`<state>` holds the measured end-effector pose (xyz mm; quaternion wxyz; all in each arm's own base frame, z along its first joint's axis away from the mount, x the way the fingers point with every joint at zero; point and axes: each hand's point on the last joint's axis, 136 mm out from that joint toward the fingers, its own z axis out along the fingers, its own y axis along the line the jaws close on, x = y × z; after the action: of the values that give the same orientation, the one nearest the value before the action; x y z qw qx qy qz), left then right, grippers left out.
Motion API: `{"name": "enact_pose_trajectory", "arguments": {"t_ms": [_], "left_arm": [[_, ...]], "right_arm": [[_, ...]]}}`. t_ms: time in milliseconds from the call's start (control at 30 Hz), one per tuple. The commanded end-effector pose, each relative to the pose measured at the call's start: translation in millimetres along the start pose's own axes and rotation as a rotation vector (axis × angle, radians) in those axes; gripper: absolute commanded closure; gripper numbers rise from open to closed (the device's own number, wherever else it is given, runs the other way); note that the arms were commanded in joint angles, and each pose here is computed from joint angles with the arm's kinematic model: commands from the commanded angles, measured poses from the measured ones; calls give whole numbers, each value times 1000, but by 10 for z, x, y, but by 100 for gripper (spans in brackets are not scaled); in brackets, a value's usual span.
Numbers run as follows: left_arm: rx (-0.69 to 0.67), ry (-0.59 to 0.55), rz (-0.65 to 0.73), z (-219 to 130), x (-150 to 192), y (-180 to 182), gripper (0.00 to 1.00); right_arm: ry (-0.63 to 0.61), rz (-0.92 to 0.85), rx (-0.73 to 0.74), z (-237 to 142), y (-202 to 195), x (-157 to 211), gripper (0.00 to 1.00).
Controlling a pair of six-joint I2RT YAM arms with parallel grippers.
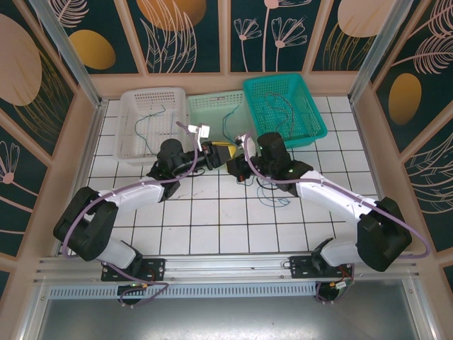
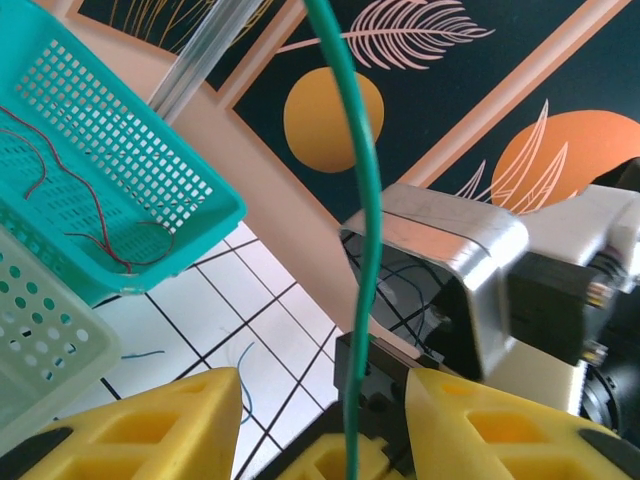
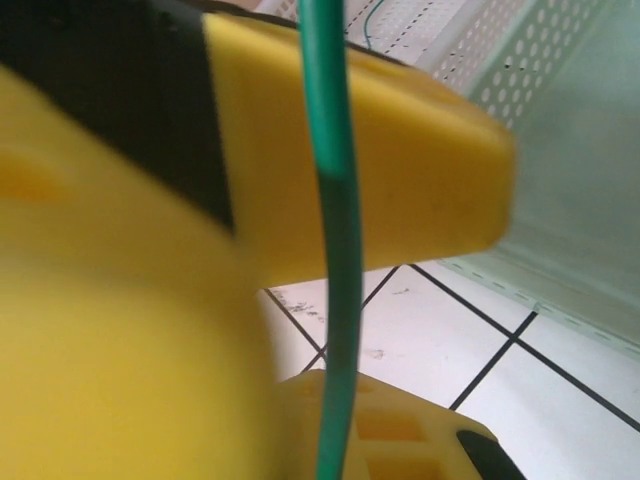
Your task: Untangle the cables
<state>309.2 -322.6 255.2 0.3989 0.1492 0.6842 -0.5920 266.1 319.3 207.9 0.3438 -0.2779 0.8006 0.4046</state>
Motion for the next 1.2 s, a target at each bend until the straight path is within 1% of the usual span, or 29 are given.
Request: {"name": "enact_pose_trajectory", "arguments": {"t_ms": [0, 67, 100, 133, 200, 233, 267, 300, 333, 400, 467, 500, 600, 733, 800, 833, 933, 1000, 1100, 1167], "left_arm": [[48, 0, 18, 39, -24, -92, 53], [47, 0, 22, 48, -40, -92, 55], [46, 0, 22, 54, -43, -86, 59], [44, 0, 23, 63, -44, -82, 65], [25, -1, 21, 70, -47, -44, 81], [13, -4, 21, 70, -58, -27, 88], [-9, -9, 22, 64, -65, 8, 94], [-38, -18, 24, 51, -78, 48, 98], [-68, -25, 27, 36, -92, 88, 100], [-129, -37, 58, -2, -149, 137, 100], [-192, -28, 95, -29, -223, 164, 100], [-228, -13, 124, -41, -272, 165, 100], [-359, -4, 238, -185, -546, 126, 100], [-533, -111, 402, -552, -1210, -97, 100], [-618, -157, 471, -764, -1471, -165, 100], [-669, -181, 491, -882, -1595, -162, 100], [-806, -223, 515, -1198, -1878, -59, 100], [-916, -231, 502, -1417, -2031, 118, 100], [-1023, -218, 463, -1653, -2170, 403, 100], [-1068, -199, 432, -1762, -2208, 615, 100]], "right_arm": [[-26, -45, -76, 18, 210, -143, 100], [-15, -44, -79, 30, 208, -121, 100], [-12, -45, -78, 32, 205, -114, 100], [-9, -43, -75, 33, 197, -106, 100], [-11, -40, -62, 31, 173, -98, 99], [-15, -39, -56, 20, 169, -102, 98], [-21, -39, -47, 7, 155, -109, 95], [-29, -37, -35, -10, 138, -123, 87], [-38, -35, -17, -30, 112, -137, 81], [-60, -19, 38, -90, 9, -170, 62], [-88, 5, 96, -183, -117, -206, 48], [-110, 19, 123, -252, -179, -230, 44], [-183, 44, 174, -489, -303, -277, 38], [-260, 51, 235, -824, -410, -287, 33], [-271, 58, 271, -926, -458, -216, 32], [-286, 81, 319, -1030, -593, -195, 32], [-310, 139, 415, -1207, -820, -88, 31], [-312, 191, 489, -1304, -994, 5, 30], [-281, 279, 573, -1389, -1230, 175, 31], [-259, 323, 607, -1415, -1334, 272, 31]]}}
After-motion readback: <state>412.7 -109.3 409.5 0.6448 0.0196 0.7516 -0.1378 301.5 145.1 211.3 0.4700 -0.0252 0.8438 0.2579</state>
